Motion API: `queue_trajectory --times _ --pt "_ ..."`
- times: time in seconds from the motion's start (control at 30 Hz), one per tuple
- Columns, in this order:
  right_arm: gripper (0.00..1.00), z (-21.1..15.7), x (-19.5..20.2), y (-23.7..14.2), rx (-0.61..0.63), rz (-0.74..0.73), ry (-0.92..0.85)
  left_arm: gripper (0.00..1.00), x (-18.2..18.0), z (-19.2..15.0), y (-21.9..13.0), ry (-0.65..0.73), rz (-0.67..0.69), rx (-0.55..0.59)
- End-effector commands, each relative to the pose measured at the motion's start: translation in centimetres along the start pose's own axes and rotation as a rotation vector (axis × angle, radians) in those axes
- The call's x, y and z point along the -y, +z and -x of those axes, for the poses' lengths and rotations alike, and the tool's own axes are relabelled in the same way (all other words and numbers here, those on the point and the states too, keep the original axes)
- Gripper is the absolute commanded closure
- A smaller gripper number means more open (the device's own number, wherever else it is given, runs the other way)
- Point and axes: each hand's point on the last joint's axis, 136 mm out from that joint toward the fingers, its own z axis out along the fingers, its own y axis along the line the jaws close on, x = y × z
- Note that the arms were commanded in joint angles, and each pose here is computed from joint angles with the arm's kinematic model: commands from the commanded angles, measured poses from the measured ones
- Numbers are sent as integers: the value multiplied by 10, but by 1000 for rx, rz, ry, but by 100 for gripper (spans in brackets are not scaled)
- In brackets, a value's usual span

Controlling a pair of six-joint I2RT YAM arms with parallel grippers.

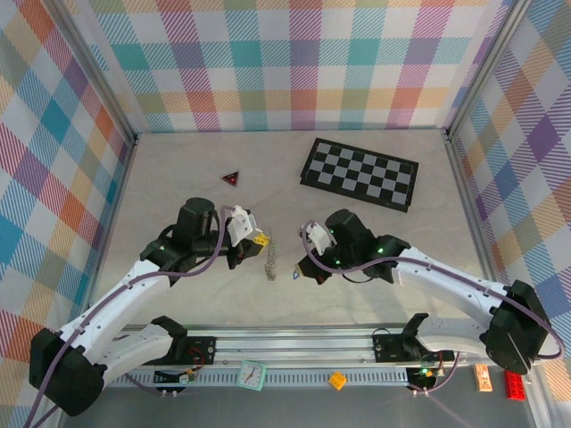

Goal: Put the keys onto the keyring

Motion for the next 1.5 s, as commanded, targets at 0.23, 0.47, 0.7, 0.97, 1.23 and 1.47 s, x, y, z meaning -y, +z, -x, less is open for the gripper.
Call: queue_trajectory --times 0.23,0.47,0.7,0.97,1.23,1.47 --pt "100 48 -25 -32 234 8 -471 100 25 12 4 -14 -139 49" --pt "100 71 -48 -48 331 85 -483 100 25 12 12 -49 -108 16" --pt "100 74 -37 -41 320 33 -463 100 26 16 16 -92 -101 2" --pt "100 75 -38 -34 298 52 -456 100 23 18 21 -143 -96 -18" --pt "100 83 -36 -31 319 39 -439 100 27 19 22 -141 -108 -20" --pt "100 85 -36 -26 312 33 -441 100 28 19 23 -141 -117 -23"
